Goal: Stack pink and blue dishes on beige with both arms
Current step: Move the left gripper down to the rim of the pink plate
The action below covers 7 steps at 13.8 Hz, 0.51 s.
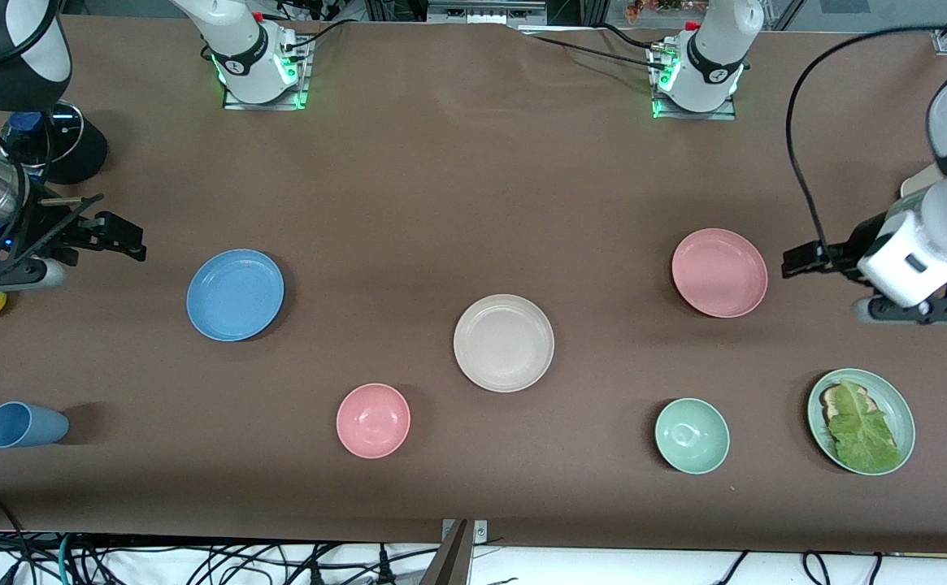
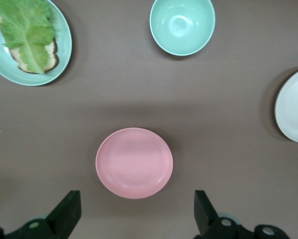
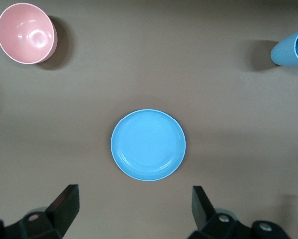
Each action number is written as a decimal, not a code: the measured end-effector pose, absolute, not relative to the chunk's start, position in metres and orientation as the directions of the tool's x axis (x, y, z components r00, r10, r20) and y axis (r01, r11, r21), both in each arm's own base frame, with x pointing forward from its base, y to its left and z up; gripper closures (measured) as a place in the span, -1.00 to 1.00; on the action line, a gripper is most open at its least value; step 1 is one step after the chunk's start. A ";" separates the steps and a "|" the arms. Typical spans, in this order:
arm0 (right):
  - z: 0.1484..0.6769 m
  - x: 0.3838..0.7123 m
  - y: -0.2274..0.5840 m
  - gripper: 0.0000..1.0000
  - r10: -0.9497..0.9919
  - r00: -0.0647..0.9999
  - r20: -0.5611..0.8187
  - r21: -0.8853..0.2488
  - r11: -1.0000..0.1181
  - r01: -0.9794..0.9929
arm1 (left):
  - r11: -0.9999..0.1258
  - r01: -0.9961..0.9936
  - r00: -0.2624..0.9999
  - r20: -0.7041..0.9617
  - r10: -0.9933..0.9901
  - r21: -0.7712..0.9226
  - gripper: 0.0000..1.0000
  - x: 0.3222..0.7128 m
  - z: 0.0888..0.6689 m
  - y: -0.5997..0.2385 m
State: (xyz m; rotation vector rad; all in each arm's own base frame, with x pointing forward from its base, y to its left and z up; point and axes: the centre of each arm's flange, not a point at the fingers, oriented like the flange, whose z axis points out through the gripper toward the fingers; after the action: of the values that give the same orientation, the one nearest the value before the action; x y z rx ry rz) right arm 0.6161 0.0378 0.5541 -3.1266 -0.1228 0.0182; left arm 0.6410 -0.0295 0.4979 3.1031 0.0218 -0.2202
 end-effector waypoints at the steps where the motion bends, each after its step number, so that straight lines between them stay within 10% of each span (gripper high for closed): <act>1: 0.554 0.616 0.037 -1.00 0.078 0.997 -0.011 -0.013 -0.997 0.078 | -0.999 0.017 0.991 -0.133 0.013 0.031 -1.00 0.648 0.486 -0.030; 7: 0.552 0.617 0.024 -1.00 0.056 0.998 -0.014 -0.012 -0.998 0.056 | -0.999 -0.028 0.984 -0.175 -0.034 0.035 -1.00 0.670 0.408 -0.064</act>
State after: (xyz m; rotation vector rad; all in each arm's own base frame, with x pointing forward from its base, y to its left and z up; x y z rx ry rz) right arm 0.6173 0.0240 0.5523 -3.1284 -0.0872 0.0222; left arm 0.6701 -0.0638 0.4080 3.0964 -0.0482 -0.2736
